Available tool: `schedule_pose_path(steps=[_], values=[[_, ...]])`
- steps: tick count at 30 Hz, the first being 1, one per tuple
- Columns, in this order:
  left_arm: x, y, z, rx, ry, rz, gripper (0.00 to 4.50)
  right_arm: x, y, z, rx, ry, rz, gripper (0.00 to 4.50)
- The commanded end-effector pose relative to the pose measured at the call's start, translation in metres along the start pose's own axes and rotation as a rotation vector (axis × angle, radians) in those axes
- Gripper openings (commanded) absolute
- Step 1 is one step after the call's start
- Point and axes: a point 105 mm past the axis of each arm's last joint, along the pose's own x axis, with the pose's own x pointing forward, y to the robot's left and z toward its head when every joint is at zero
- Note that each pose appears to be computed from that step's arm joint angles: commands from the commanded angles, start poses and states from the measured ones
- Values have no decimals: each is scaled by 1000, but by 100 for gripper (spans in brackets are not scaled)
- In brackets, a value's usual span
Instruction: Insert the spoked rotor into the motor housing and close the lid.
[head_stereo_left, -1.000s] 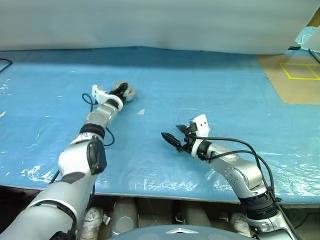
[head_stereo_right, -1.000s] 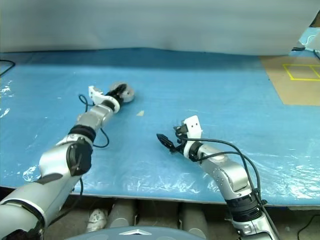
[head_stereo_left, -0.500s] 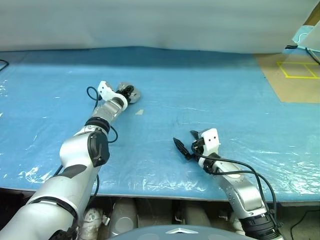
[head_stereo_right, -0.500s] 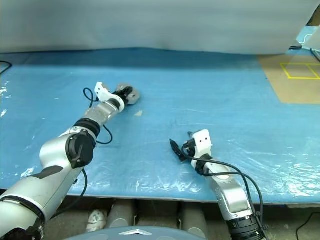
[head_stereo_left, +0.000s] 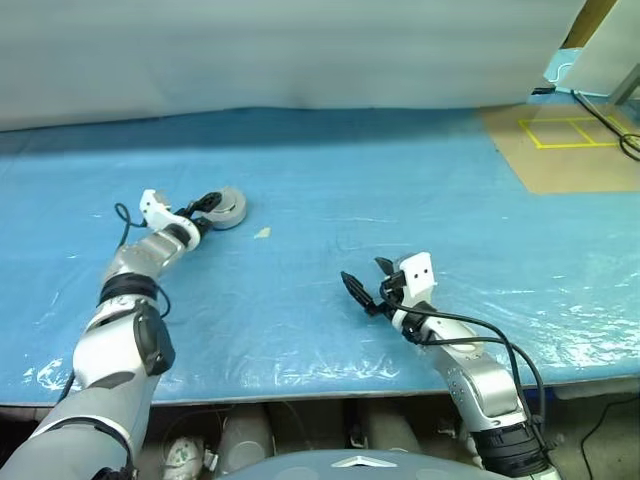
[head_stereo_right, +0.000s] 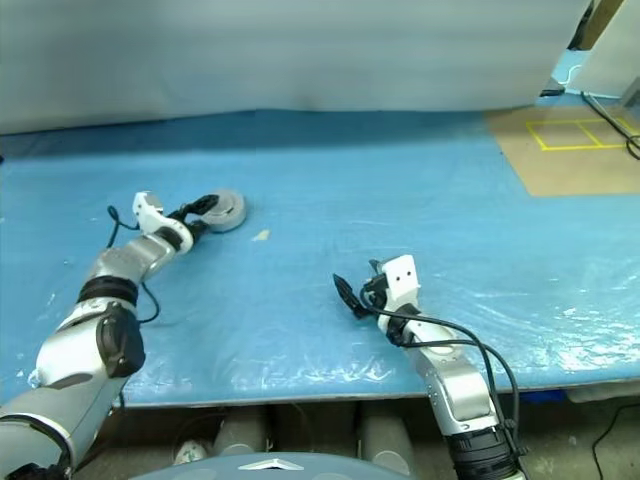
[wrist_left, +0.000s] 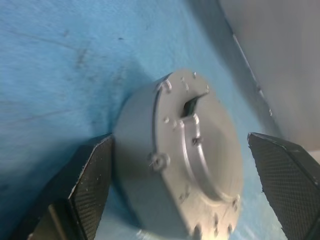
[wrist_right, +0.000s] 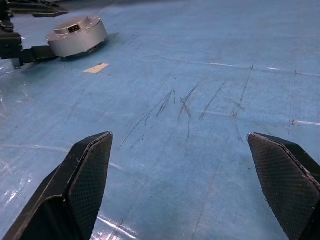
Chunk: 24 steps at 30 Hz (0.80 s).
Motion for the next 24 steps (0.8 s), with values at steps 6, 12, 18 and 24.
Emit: schedule_pose_path(steps=[6,12,18,24], values=[[-88,40,-77,582,326,27,446,-5,-13,7,23,-31,-37,450],[-87,-4,-87,767,143,-61,446,-15,-28,3,49,-40,-148,450],[-80,-39,-92,1051,-139,-100,446,-21,-46,8,14,-103,-310,450],[-75,-52,-79,1109,-371,-75,446,-22,-60,19,-40,-168,-400,450]])
